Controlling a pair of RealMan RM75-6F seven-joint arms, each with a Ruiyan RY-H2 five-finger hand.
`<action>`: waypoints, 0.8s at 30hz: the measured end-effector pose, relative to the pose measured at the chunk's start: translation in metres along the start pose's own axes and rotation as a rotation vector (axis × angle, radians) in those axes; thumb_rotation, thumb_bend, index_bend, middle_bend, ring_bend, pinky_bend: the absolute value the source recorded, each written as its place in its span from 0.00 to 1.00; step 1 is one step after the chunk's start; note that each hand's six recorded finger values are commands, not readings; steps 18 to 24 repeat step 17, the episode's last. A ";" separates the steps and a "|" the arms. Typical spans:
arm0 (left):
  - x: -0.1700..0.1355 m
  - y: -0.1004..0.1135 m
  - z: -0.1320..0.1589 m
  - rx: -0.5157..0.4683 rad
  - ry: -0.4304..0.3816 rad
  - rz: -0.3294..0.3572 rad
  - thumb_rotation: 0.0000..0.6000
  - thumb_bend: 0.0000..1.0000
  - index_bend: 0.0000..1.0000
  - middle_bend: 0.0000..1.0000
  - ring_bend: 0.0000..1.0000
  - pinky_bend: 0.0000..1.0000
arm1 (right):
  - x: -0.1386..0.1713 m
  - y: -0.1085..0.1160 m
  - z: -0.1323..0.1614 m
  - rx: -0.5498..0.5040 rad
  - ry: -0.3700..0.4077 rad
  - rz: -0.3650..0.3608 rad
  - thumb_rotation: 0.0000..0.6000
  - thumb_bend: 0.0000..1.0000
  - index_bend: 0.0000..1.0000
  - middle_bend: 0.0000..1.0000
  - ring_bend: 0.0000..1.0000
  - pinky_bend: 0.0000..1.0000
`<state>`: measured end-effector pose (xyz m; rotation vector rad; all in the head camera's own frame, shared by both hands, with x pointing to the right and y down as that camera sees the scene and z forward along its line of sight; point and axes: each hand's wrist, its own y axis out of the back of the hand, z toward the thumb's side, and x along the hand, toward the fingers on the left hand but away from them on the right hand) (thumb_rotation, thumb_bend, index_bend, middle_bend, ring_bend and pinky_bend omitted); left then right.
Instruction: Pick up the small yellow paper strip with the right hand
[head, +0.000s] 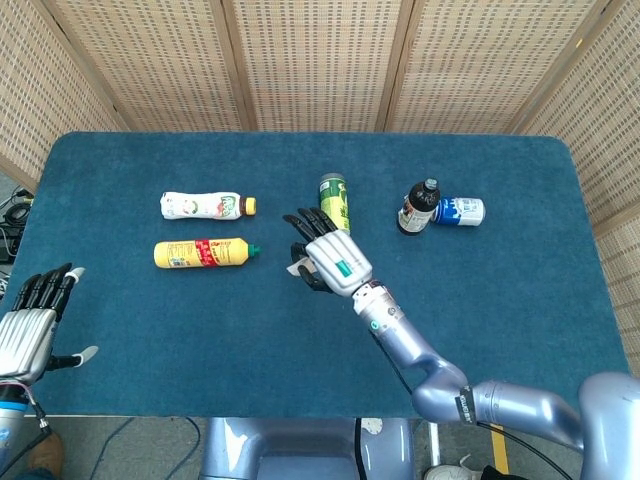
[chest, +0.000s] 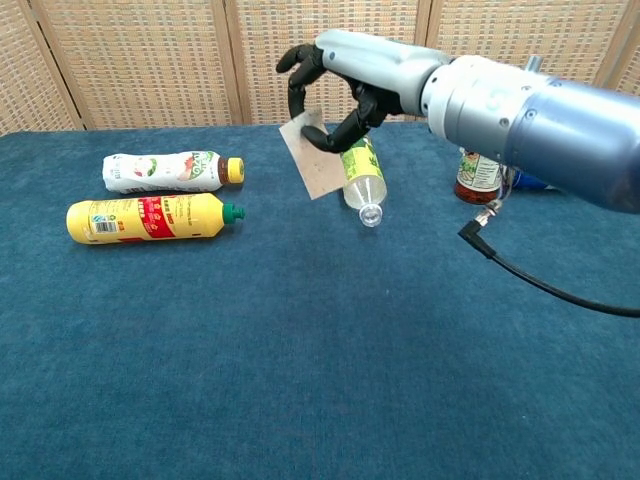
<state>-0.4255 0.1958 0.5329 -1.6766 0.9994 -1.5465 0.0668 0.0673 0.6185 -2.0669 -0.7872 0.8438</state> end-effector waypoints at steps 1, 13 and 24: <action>0.000 0.001 0.000 -0.002 0.000 0.000 1.00 0.00 0.00 0.00 0.00 0.00 | -0.001 0.002 0.004 -0.030 -0.003 0.010 1.00 0.59 0.86 0.07 0.00 0.00; -0.004 0.004 0.000 -0.021 -0.026 -0.003 1.00 0.00 0.00 0.00 0.00 0.00 | 0.020 -0.029 0.021 -0.552 -0.094 0.284 1.00 0.58 0.86 0.07 0.00 0.00; -0.003 0.005 0.001 -0.022 -0.033 -0.005 1.00 0.00 0.00 0.00 0.00 0.00 | 0.031 -0.045 0.022 -0.706 -0.132 0.368 1.00 0.58 0.86 0.07 0.00 0.00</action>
